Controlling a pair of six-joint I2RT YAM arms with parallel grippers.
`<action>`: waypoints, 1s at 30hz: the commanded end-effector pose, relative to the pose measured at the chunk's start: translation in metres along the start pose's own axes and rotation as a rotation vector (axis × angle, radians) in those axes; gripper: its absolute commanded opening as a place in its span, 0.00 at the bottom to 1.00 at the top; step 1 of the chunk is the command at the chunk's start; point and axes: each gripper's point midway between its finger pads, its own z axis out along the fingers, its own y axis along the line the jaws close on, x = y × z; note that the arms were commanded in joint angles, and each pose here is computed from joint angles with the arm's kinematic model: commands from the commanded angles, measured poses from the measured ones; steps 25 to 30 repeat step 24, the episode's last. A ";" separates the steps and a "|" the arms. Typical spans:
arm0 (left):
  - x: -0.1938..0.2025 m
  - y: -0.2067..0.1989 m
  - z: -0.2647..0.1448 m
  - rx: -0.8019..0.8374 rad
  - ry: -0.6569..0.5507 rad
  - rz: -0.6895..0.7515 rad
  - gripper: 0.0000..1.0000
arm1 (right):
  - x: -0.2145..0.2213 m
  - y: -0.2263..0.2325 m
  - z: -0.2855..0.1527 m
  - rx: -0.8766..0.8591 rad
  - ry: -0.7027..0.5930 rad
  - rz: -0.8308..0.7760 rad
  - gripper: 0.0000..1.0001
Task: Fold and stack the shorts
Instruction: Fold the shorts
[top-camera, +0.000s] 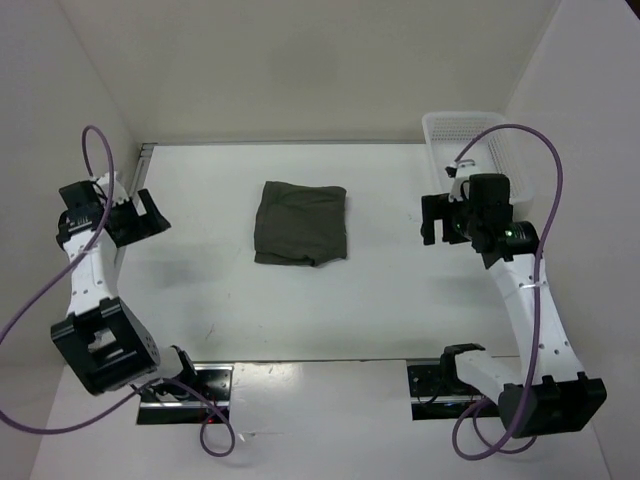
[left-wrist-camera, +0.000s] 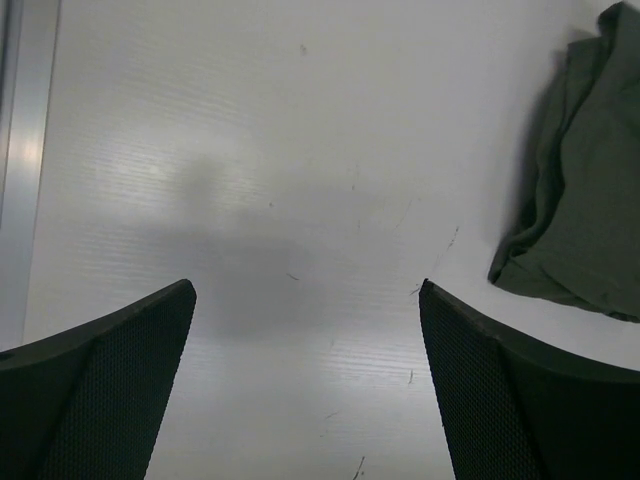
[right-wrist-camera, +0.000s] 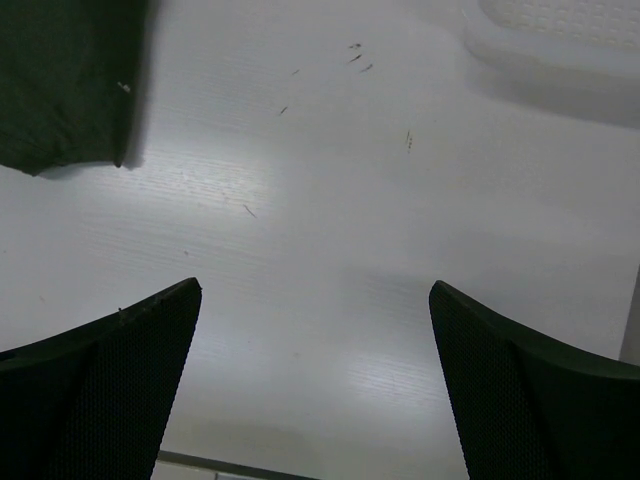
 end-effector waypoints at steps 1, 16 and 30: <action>-0.010 -0.005 -0.016 0.018 -0.105 0.062 0.99 | 0.001 -0.011 -0.012 0.059 -0.025 0.027 1.00; 0.016 -0.012 -0.047 0.007 -0.208 0.097 0.99 | -0.014 -0.021 -0.044 0.110 -0.243 0.057 1.00; 0.021 -0.010 -0.049 0.000 -0.210 0.091 0.99 | -0.018 -0.021 -0.045 0.110 -0.269 0.064 1.00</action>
